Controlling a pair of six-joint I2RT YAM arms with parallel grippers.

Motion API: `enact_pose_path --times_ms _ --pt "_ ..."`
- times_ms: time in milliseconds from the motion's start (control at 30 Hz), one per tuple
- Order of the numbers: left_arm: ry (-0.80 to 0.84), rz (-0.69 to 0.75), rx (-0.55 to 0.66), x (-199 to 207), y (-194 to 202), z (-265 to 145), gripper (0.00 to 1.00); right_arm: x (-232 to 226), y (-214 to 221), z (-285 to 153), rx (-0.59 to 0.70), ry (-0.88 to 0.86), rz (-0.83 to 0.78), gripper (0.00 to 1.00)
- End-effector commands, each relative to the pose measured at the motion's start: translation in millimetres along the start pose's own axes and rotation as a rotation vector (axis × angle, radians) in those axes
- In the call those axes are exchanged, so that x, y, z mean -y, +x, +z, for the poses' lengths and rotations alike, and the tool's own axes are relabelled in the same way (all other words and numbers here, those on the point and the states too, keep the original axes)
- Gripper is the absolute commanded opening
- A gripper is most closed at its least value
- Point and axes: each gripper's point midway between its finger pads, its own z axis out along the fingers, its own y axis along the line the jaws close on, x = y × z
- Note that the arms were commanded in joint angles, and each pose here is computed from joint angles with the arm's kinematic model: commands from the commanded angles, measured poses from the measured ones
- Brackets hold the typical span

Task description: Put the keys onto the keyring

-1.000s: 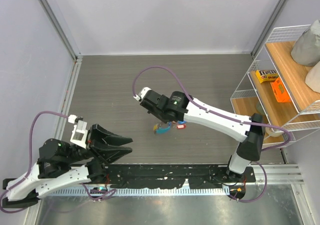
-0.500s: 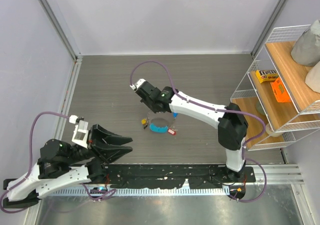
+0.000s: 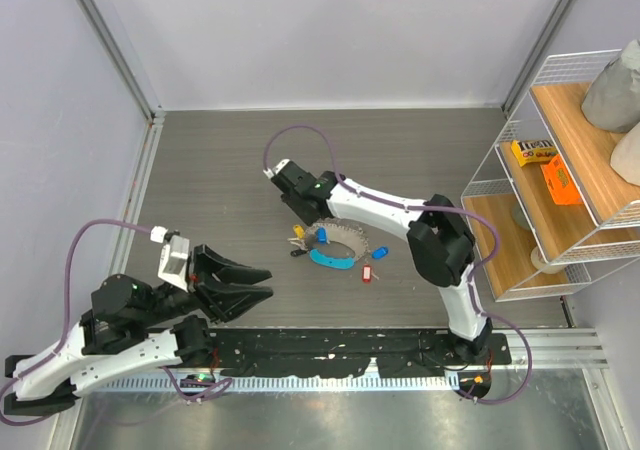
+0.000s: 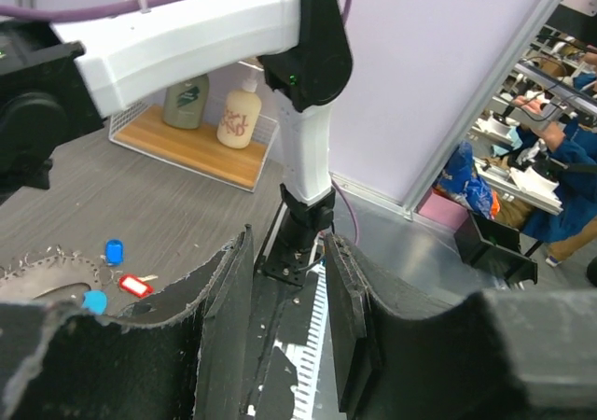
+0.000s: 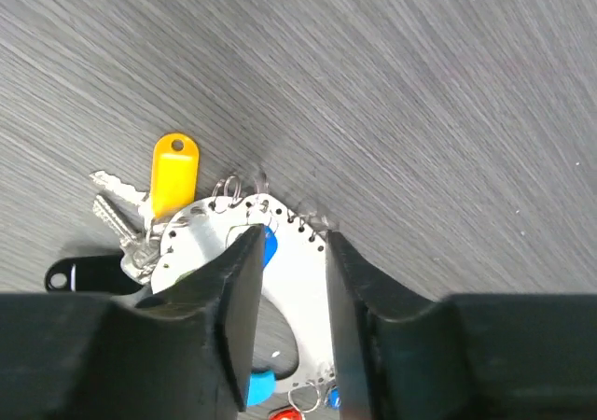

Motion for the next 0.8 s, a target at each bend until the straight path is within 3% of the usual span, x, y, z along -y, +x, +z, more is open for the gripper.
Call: enact_pose_path --times_ms 0,100,200,300,367,500,767 --pt "-0.067 0.023 -0.001 -13 1 4 0.44 18 -51 -60 0.221 -0.009 0.088 0.54" --pt "-0.088 0.032 -0.003 -17 -1 3 0.48 33 -57 -94 0.32 0.001 0.137 0.72" --pt "-0.134 0.041 0.013 -24 -7 2 0.52 47 -58 -130 0.397 0.001 0.186 0.85" --pt "-0.181 0.052 -0.002 -31 -9 2 0.68 53 -53 -156 0.456 -0.025 0.221 0.96" --pt "-0.21 0.061 -0.025 -36 -7 3 0.76 59 -46 -173 0.497 -0.025 0.251 0.99" --pt "-0.266 0.089 -0.052 -45 -9 8 0.98 80 -26 -206 0.575 0.008 0.32 0.95" --pt "-0.497 0.174 -0.09 -82 -19 0 1.0 126 22 -258 0.629 0.141 0.471 0.95"
